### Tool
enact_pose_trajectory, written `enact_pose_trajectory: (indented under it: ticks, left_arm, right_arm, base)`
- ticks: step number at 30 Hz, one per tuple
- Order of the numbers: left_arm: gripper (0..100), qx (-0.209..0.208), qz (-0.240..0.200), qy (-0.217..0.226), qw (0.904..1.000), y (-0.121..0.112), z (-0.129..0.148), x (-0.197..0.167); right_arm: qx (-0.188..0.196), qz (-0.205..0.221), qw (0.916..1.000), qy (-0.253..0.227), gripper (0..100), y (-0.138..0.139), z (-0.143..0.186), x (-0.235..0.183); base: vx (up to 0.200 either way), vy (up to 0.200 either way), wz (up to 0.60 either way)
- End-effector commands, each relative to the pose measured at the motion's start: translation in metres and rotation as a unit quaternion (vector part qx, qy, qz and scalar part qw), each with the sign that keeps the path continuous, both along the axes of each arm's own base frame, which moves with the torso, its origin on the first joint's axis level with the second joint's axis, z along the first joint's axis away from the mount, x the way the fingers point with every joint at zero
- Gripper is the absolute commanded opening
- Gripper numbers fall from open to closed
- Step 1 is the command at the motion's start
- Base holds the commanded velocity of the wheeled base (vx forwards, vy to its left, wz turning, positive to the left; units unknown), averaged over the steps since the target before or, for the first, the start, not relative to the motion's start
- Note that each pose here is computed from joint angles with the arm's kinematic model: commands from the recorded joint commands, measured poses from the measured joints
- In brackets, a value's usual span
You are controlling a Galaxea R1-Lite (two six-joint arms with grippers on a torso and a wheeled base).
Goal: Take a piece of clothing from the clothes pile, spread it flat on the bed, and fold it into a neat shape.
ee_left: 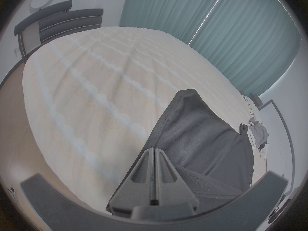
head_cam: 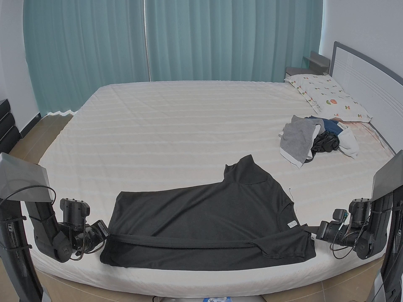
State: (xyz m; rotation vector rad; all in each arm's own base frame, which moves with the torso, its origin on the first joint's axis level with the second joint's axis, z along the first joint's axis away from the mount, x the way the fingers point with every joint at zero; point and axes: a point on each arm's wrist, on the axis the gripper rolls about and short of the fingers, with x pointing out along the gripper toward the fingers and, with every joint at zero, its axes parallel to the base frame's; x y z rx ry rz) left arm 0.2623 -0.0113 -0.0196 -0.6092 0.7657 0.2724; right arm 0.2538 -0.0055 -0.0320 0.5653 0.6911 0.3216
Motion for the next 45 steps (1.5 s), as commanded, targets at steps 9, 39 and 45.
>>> enact_pose_trajectory:
  ticks: [9,39,45]
  left_arm:
    - [0,-0.009,0.012,0.019,0.9997,-0.001,-0.028,0.013]
    - [100,-0.046,0.046,-0.141,0.9879,0.007,0.039,0.054]
    - [100,-0.022,0.025,-0.122,0.992,0.004,0.034,0.1]
  right_arm:
    - [0.012,-0.006,0.9998,0.012,0,0.001,-0.018,0.013]
    - [0.129,-0.09,0.9859,0.058,100,-0.003,-0.006,0.017]
    - [0.127,-0.089,0.9862,0.06,100,-0.002,-0.008,0.017]
  base:
    - [0.0,0.0,0.0]
    - [0.0,0.0,0.0]
    - [0.0,0.0,0.0]
